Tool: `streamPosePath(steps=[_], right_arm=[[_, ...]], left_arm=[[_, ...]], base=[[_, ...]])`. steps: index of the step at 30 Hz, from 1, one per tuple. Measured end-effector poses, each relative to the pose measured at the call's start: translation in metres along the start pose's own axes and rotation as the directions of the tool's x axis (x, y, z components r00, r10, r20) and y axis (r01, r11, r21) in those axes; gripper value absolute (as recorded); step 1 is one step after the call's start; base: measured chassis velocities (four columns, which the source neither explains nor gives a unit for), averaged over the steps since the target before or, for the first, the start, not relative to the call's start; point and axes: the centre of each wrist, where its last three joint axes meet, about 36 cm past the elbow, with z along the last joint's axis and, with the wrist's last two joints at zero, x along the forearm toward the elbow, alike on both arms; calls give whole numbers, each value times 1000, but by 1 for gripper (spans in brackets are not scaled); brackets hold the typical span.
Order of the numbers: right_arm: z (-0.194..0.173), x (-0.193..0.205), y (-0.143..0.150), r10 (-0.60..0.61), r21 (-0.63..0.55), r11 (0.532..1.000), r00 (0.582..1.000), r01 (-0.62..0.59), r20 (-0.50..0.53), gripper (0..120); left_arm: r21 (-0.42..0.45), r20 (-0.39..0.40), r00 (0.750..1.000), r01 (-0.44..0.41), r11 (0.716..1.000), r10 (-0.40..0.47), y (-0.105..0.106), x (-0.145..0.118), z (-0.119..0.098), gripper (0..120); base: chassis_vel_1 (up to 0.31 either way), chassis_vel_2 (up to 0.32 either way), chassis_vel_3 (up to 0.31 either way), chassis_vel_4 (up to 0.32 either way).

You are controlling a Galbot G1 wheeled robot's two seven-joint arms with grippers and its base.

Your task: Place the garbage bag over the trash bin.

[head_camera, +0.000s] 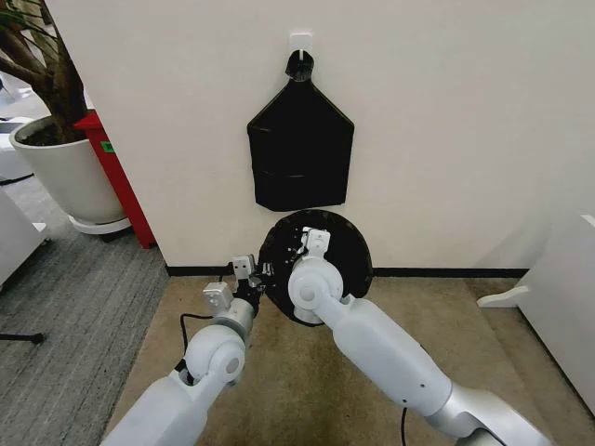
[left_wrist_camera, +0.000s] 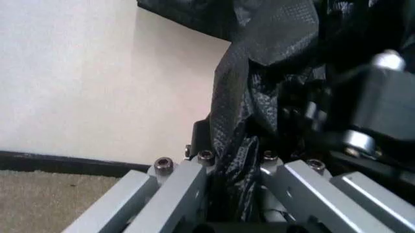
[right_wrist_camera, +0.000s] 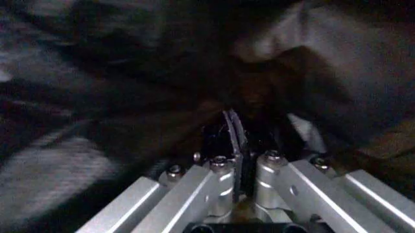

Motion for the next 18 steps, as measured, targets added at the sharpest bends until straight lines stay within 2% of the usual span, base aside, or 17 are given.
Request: streamPosePath(steps=[6,10,18], right_arm=[[15,-44,3,73,12,997,996,-73,-52,0],[21,-55,-5,102,31,995,992,-100,-69,0],[7,-15,2,33,43,999,999,-31,-42,0]], left_arm=[[0,8,1000,-11,1000,11,-3,3,-3,2],[-5,11,1000,-7,1000,7,-2,5,-3,2],[-1,19,1000,-6,1000,6,-4,2,-3,2]], base=[[0,0,0,0],[0,0,0,0],[0,0,0,0]])
